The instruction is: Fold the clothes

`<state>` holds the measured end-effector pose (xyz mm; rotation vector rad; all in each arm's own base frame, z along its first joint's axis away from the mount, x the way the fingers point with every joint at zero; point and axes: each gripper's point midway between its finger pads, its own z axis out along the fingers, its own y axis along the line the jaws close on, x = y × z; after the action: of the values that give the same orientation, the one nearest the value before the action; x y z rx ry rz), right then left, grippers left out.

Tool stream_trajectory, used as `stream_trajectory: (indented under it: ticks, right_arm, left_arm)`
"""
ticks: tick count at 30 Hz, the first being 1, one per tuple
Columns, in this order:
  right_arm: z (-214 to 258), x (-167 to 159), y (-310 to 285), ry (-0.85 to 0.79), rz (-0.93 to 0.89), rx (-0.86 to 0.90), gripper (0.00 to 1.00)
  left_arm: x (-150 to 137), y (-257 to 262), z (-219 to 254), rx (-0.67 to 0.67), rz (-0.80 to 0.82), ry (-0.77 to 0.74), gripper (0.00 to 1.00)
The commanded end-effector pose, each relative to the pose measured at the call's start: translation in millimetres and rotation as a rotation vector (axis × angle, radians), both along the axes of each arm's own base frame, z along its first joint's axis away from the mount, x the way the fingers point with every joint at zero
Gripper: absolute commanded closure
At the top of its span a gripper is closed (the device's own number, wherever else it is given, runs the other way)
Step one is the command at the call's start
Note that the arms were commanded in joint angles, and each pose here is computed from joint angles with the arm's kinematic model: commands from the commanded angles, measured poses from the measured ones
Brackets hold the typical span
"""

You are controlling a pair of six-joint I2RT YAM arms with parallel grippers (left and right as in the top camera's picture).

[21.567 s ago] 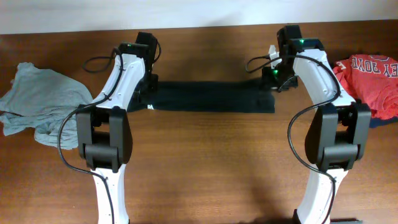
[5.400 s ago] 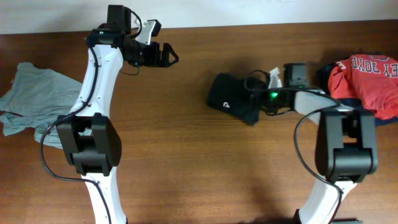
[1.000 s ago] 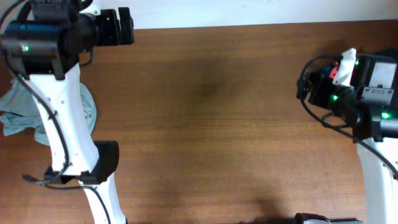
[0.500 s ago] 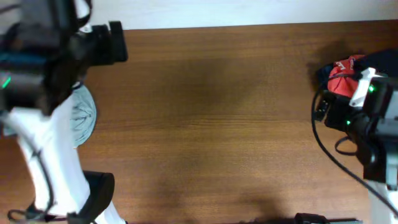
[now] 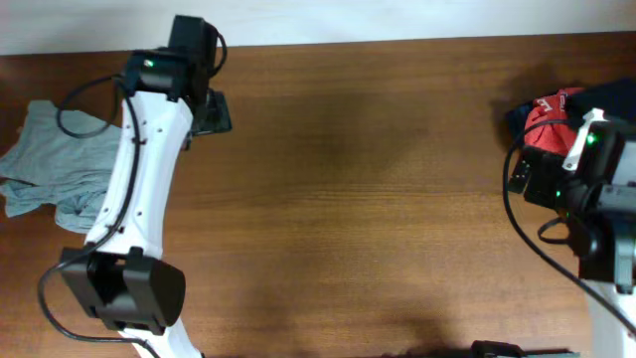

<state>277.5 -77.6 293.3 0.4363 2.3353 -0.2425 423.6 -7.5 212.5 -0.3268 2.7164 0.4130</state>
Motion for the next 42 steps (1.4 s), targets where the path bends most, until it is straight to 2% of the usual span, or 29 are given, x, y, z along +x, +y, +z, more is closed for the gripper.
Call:
stream_trajectory:
  ticks: [1,16,20,26,34,42]
  right_arm:
    - [-8,6,-3,0.036,-0.008,-0.012,0.01]
    - [-76,38,-8,0.268,-0.007,0.023,0.01]
    - [-72,36,-7,0.254,-0.005,0.023,0.01]
    - [-36,22,-2,0.134,0.003,0.005,0.01]
    - [28,-14,32,-0.104,0.107,-0.023,0.01]
    - [84,-79,37,-0.376,0.117,-0.037,0.01]
  left_arm:
    - [0,7,-14,0.030,0.034,-0.002,0.01]
    - [-1,4,-27,0.018,0.029,0.016,0.01]
    - [-1,4,-27,0.018,0.029,0.016,0.01]
    - [-1,4,-27,0.018,0.029,0.017,0.01]
    - [-1,4,-27,0.018,0.029,0.016,0.01]
    - [-1,4,-27,0.018,0.029,0.016,0.01]
